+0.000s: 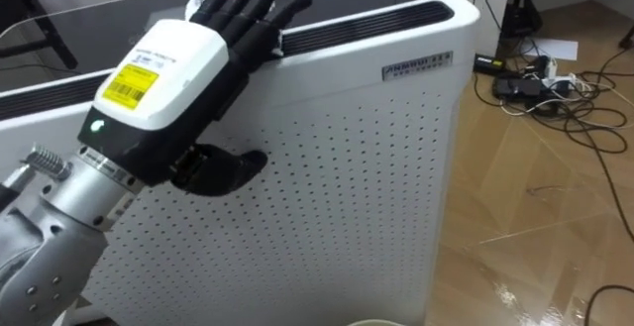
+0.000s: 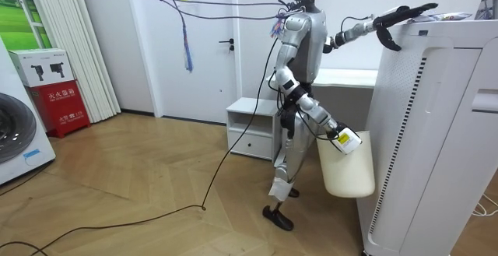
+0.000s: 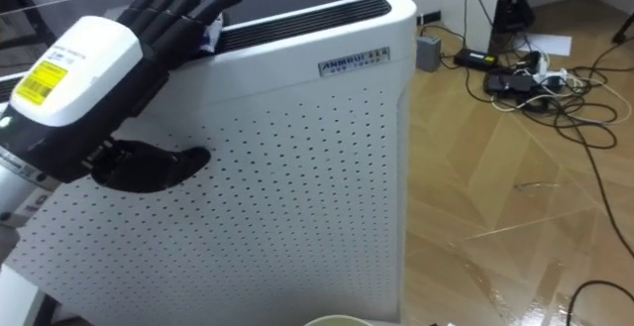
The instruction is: Pick garbage
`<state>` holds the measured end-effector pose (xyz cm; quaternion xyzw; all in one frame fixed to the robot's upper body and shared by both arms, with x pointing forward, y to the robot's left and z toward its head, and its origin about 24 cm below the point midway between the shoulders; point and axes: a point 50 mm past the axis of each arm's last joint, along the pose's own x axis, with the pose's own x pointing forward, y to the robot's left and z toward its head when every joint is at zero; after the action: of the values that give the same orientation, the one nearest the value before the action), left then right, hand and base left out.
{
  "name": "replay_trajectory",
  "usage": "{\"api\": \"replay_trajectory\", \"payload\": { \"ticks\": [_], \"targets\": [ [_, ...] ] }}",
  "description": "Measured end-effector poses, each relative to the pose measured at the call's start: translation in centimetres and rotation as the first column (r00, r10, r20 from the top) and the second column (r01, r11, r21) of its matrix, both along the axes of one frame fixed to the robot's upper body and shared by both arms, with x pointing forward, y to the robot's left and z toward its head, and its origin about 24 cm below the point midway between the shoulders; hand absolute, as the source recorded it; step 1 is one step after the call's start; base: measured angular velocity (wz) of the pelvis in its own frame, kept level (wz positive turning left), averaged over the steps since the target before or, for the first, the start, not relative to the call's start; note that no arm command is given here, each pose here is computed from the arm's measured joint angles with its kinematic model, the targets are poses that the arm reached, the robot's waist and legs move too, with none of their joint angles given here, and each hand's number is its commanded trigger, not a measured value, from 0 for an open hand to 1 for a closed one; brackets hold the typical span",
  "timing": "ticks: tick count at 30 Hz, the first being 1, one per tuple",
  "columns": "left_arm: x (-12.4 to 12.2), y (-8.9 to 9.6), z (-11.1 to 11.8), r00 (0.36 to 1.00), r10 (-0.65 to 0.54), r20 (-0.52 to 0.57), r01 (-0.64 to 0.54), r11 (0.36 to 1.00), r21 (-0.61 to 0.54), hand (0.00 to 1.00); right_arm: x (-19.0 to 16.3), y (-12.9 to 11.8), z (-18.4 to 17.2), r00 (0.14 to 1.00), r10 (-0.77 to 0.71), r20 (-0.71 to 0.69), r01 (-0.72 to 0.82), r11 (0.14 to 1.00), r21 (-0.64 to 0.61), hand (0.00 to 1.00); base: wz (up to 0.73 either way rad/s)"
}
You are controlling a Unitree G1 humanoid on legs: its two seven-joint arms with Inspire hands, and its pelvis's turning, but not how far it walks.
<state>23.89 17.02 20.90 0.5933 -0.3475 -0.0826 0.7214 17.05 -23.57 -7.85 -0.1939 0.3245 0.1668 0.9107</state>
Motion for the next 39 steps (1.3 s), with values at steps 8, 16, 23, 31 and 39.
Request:
{"api": "replay_trajectory", "payload": {
  "ticks": [8, 16, 23, 31, 39],
  "targets": [
    [-0.7, -0.5, 0.7, 0.998, -0.034, 0.048, 0.034, 0.999, 0.007, 0.0, -0.1, 0.1, 0.0, 1.0, 0.005, 0.002, -0.005, 1.0, 0.002, 1.0, 0.0],
    [-1.2, -0.9, 1.1, 0.994, -0.066, 0.085, 0.066, 0.998, 0.011, 0.0, -0.1, 0.1, -0.1, 1.0, 0.008, 0.0, -0.008, 1.0, 0.002, 1.0, 0.02],
    [-1.5, -1.1, 1.2, 0.991, -0.084, 0.1, 0.083, 0.996, 0.016, 0.0, -0.2, 0.1, -0.1, 1.0, 0.007, -0.001, -0.007, 1.0, 0.001, 1.0, 0.0],
    [-1.3, -0.8, 1.2, 0.992, -0.081, 0.094, 0.082, 0.997, -0.007, 0.0, -0.2, 0.1, -0.1, 1.0, -0.003, 0.002, 0.003, 1.0, -0.005, 1.0, 0.0],
    [-1.0, -0.4, 1.1, 0.995, -0.066, 0.072, 0.067, 0.998, -0.009, 0.0, -0.2, 0.0, -0.1, 1.0, -0.012, 0.008, 0.012, 1.0, -0.01, 1.0, 0.0]
  ]
}}
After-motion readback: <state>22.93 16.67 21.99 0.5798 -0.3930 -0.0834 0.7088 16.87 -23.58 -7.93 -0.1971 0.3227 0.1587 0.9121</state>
